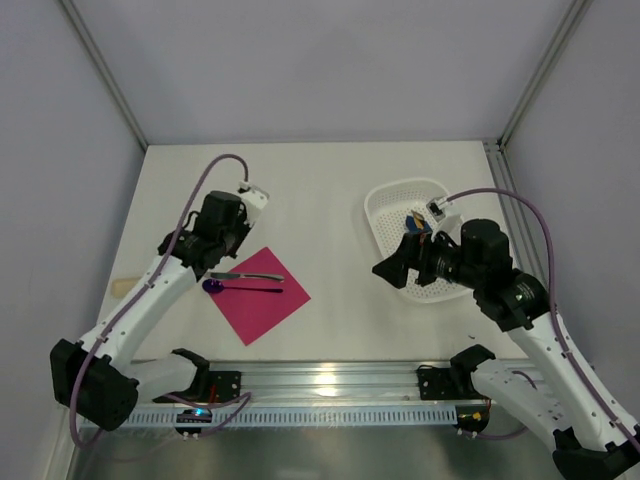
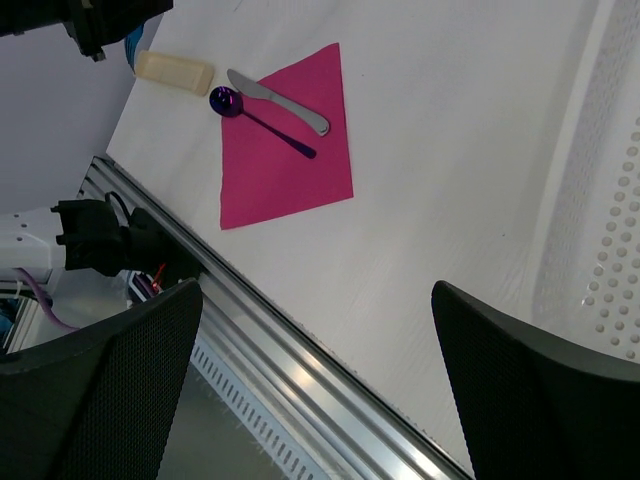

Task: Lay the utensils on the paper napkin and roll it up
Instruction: Place the utensils on the napkin.

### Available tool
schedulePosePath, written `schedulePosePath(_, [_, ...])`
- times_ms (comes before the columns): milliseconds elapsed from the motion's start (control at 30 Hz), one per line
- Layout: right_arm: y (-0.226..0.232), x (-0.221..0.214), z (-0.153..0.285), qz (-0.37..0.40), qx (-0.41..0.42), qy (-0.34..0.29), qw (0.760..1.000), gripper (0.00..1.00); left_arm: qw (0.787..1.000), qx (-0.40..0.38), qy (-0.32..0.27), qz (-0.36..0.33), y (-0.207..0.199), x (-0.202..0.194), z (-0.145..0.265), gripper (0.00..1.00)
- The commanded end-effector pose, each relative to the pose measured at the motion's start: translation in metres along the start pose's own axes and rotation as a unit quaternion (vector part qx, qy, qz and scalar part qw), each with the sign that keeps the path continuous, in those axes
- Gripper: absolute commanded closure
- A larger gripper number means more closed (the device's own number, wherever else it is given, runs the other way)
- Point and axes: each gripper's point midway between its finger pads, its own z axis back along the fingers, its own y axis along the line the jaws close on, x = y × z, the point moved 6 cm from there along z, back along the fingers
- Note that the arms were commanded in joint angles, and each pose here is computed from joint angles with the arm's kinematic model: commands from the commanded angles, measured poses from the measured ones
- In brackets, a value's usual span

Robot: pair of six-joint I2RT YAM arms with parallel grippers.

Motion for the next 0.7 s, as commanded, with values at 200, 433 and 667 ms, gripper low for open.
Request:
schedulePosePath(200, [0.000,-0.010,-0.013,0.005,0.043,0.005,0.999,0.01,0.930,-0.063,0.070,-0.356,-0.034,-0.057,-0.016,1.00])
schedulePosePath(433, [-0.003,-0.012,-0.014,0.017,0.041,0.007,0.999,0.01,0.890,-0.119,0.016,-0.440,-0.051,-0.077,-0.001,1.00])
schedulePosePath(667, [-0.005,-0.015,-0.018,0.016,0.042,0.012,0.999,0.01,0.881,-0.180,-0.007,-0.437,-0.063,-0.104,0.012,1.00])
